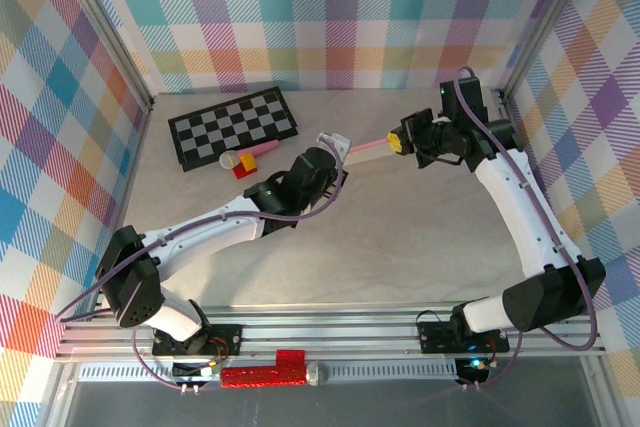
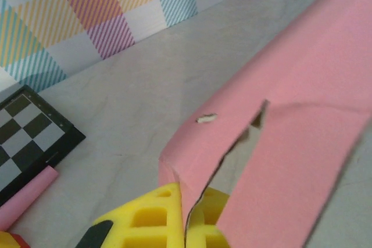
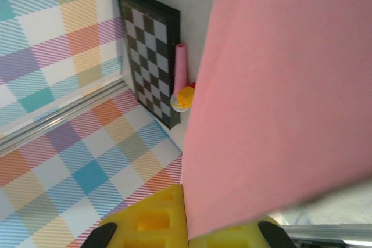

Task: Fold the paper box

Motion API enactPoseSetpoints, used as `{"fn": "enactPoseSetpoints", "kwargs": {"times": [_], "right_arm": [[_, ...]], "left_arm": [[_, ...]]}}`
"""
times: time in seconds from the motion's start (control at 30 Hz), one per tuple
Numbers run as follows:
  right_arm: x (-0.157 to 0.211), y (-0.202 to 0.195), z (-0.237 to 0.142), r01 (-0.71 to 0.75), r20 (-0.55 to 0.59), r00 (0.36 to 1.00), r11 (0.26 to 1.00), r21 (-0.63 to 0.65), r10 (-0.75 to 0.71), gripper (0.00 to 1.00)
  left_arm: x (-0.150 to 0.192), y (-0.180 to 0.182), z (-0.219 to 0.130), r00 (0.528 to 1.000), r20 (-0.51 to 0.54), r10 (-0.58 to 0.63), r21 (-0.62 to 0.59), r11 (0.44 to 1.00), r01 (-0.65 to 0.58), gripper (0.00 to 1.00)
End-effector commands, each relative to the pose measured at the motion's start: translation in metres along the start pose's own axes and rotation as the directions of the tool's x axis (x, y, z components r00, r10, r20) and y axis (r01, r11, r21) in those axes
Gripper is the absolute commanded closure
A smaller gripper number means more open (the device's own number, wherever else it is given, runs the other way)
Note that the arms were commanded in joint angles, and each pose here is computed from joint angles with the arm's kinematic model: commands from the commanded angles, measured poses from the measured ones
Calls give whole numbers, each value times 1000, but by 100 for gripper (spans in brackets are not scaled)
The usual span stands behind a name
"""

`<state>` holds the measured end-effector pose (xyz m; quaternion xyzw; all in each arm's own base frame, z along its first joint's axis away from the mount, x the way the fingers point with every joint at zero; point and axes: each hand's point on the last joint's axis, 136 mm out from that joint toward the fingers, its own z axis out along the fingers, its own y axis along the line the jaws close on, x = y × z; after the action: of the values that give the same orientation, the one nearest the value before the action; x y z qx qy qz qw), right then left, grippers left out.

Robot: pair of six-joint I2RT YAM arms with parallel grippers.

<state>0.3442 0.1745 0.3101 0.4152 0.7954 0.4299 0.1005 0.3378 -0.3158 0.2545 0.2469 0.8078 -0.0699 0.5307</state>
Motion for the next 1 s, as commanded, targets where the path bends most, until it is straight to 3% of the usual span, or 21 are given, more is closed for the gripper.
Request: {"fn": "enactPoseSetpoints", "kwargs": {"times": [0.0, 0.2, 0.47, 0.63, 0.8, 0.97], "right_arm": [[-5, 27, -1, 54, -18, 998, 993, -101, -56, 100], [-2, 54, -17, 139, -14, 990, 980, -144, -142, 100], [1, 44, -11, 107, -26, 994, 991, -86, -110, 100], [9, 30, 39, 134, -107, 985, 990, -32, -137, 100], [9, 4, 80, 152, -172, 974, 988, 21, -146, 100], [7, -16, 112, 224, -249, 946, 974, 43, -207, 84]], "left_arm": [[-34, -10, -31, 996, 29, -88, 114, 990, 84, 100], [-28, -38, -67, 958, -142, -248, 306, 910, 281, 100], [-10, -51, -95, 894, -316, -318, 360, 832, 423, 100], [27, -44, -80, 868, -399, -294, 249, 877, 412, 100], [64, -14, -57, 873, -422, -246, 76, 949, 305, 100], [89, -11, -32, 893, -406, -194, 42, 972, 231, 100]]}}
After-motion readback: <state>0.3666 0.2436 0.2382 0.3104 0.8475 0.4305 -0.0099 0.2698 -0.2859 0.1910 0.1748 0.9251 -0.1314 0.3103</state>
